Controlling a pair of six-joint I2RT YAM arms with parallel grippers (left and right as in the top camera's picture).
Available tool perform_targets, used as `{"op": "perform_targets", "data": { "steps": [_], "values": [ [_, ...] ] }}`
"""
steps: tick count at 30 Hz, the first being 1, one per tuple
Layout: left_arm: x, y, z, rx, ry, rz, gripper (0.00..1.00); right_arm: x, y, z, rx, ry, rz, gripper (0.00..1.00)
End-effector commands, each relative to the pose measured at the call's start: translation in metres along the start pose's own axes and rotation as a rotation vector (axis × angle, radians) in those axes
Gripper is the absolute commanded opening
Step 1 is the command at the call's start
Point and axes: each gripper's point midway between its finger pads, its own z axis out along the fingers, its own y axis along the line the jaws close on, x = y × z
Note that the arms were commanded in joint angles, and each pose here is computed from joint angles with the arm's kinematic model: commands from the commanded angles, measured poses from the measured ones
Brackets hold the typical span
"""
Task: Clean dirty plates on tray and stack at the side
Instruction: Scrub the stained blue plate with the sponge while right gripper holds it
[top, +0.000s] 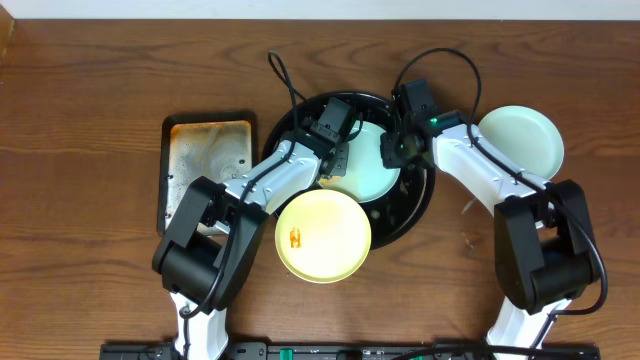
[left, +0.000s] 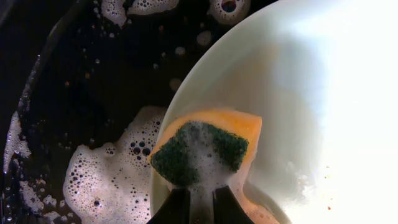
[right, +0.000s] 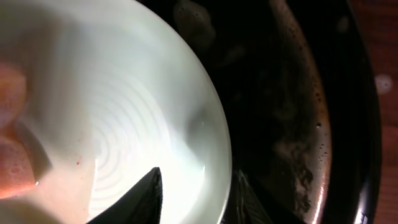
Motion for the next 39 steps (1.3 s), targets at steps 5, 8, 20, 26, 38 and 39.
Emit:
{"op": "perform_targets", "data": {
  "steps": [5, 8, 20, 26, 38, 39],
  "values": [
    [-0.007, 0.011, 0.005, -0.048, -0.007, 0.009, 0.08, 0.024, -0.01, 0.047, 0.013, 0.112, 0.023, 0.13],
    [-0.007, 0.011, 0.005, -0.048, -0.007, 0.009, 0.08, 0.026, -0.013, 0.051, 0.02, 0.123, 0.031, 0.01],
    [-0.028, 0.015, -0.003, -0.044, -0.046, 0.01, 0.08, 0.027, -0.036, 0.049, 0.12, 0.121, 0.072, 0.01],
    [-0.053, 0.023, -0.018, -0.052, -0.068, 0.025, 0.09, 0.029, -0.044, 0.047, 0.168, 0.125, 0.082, 0.01],
    [-0.044, 0.05, -0.023, -0.041, 0.018, -0.027, 0.08, 0.005, -0.043, 0.018, 0.17, 0.036, 0.06, 0.01],
    [-0.045, 0.048, -0.025, -0.012, 0.018, -0.036, 0.08, 0.0, -0.044, 0.01, 0.178, 0.013, 0.052, 0.01]
  ]
}}
